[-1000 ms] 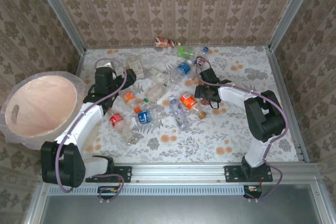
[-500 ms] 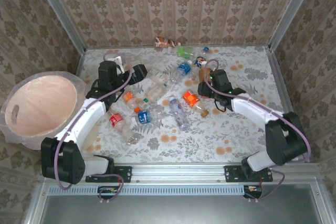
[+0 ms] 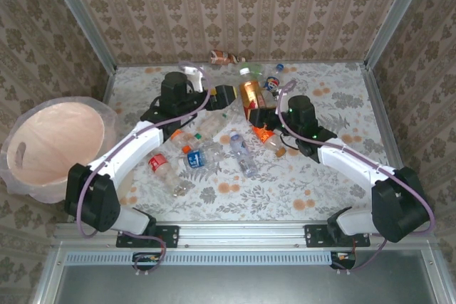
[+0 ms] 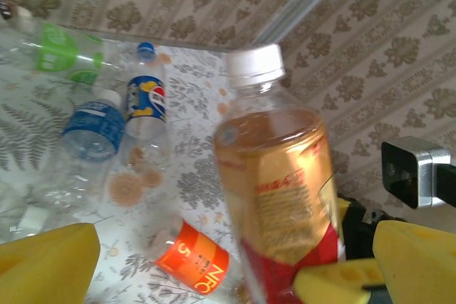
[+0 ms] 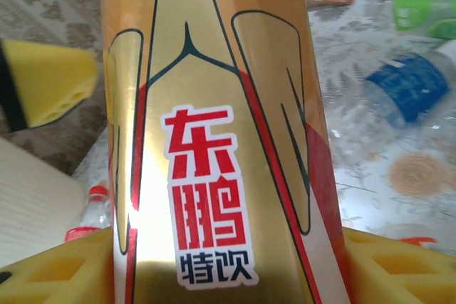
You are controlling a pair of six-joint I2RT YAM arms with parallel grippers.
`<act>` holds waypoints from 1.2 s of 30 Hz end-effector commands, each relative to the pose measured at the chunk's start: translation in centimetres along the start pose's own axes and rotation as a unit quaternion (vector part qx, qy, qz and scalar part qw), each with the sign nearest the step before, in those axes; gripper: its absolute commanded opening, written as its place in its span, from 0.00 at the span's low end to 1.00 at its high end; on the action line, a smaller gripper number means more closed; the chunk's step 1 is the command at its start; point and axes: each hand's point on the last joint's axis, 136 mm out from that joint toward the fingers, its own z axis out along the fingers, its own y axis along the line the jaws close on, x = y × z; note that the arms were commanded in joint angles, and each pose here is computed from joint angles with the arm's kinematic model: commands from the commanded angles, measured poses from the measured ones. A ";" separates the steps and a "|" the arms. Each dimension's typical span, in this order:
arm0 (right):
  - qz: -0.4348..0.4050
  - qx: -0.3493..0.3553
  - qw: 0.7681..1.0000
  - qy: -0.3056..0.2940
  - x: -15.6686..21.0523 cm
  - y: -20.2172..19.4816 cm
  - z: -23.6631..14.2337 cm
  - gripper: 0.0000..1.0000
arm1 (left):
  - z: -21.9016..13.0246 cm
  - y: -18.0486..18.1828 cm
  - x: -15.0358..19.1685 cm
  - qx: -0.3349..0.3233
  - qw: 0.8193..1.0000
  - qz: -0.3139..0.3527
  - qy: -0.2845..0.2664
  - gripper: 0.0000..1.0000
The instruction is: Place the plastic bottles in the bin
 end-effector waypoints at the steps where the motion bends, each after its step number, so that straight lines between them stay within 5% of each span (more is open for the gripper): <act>1: -0.020 -0.049 0.999 -0.008 -0.4 2.4 0.6 0.64 | 1.0 -1.4 -0.3 0.010 1.000 0.019 0.007 1.00; 11: -0.063 -0.085 0.994 -0.011 -0.9 5.9 1.1 0.64 | 4.1 -0.1 2.0 -0.051 0.997 -0.027 0.047 0.99; 20: -0.094 -0.101 0.990 -0.015 -1.6 7.1 1.6 0.67 | 3.2 -1.9 1.2 -0.013 0.999 0.005 0.045 0.62; 25: -0.124 -0.145 0.982 -0.011 -2.0 9.1 0.9 0.99 | 1.2 -1.4 -0.3 -0.032 0.999 0.020 0.020 0.53; 29: -0.155 -0.135 0.978 -0.041 -3.6 9.6 -1.4 1.00 | -4.5 1.3 -4.1 -0.166 0.983 0.074 -0.021 0.53; 36: -0.169 -0.004 0.981 -0.093 -6.2 6.0 -4.4 1.00 | -20.5 3.1 -11.0 -0.412 0.892 0.155 -0.104 0.53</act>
